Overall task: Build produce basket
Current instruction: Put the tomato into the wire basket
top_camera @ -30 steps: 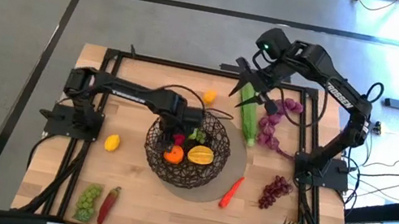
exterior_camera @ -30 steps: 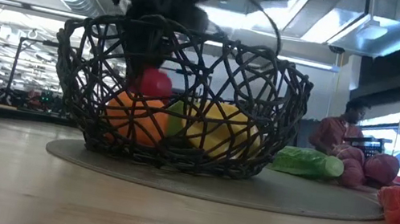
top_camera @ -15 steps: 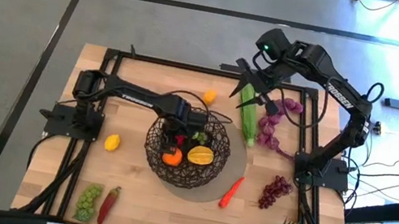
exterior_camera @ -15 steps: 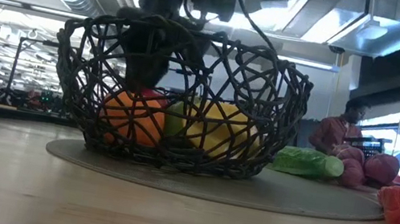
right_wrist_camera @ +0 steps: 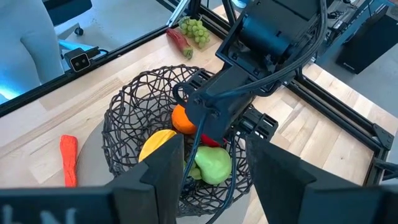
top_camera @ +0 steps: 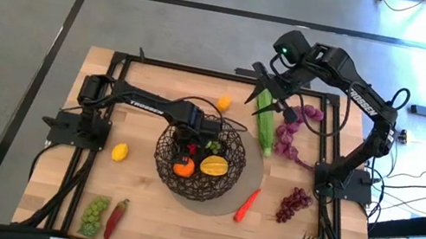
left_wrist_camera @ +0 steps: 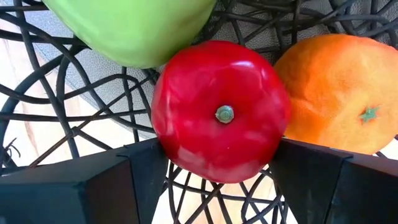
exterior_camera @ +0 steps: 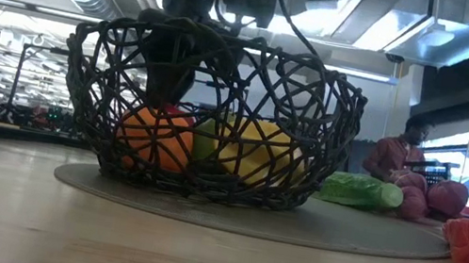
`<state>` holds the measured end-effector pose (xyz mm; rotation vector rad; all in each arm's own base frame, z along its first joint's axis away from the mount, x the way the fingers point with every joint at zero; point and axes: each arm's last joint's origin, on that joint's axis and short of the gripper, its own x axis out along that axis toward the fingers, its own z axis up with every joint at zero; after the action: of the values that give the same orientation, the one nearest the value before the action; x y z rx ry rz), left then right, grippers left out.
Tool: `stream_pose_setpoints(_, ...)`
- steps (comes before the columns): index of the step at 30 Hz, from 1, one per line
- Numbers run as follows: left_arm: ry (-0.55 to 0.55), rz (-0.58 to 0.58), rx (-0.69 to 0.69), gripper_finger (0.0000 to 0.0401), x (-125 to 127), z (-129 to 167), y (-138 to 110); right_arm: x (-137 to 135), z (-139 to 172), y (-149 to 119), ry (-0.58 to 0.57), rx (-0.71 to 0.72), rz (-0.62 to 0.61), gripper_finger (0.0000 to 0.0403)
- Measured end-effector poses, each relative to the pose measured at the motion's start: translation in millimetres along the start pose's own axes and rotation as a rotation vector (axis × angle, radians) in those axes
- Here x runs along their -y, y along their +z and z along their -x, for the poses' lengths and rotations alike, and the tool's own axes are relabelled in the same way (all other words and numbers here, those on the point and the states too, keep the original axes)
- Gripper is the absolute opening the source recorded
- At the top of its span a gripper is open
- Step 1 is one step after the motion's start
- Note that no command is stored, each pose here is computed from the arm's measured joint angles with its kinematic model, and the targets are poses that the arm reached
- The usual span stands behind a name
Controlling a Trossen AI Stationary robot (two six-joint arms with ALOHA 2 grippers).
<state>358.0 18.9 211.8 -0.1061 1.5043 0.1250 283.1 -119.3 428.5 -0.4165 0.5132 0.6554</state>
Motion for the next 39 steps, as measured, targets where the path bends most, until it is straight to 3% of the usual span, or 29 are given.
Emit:
stream_pose_setpoints(27,-0.022,0.055,0.038,0.0241,0.7,0.1,3.9,0.0,-0.1,-0.1,0.001,0.000,-0.001,0.0177)
stream_pose_setpoints(33,-0.081,0.057,0.025,0.0274,1.5,0.1,3.2,0.1,0.0,-0.2,0.000,0.000,-0.001,0.0177)
stream_pose_setpoints(39,-0.008,0.056,0.017,0.0302,-0.7,0.0,1.8,0.1,0.0,-0.2,0.000,-0.001,-0.002,0.0177)
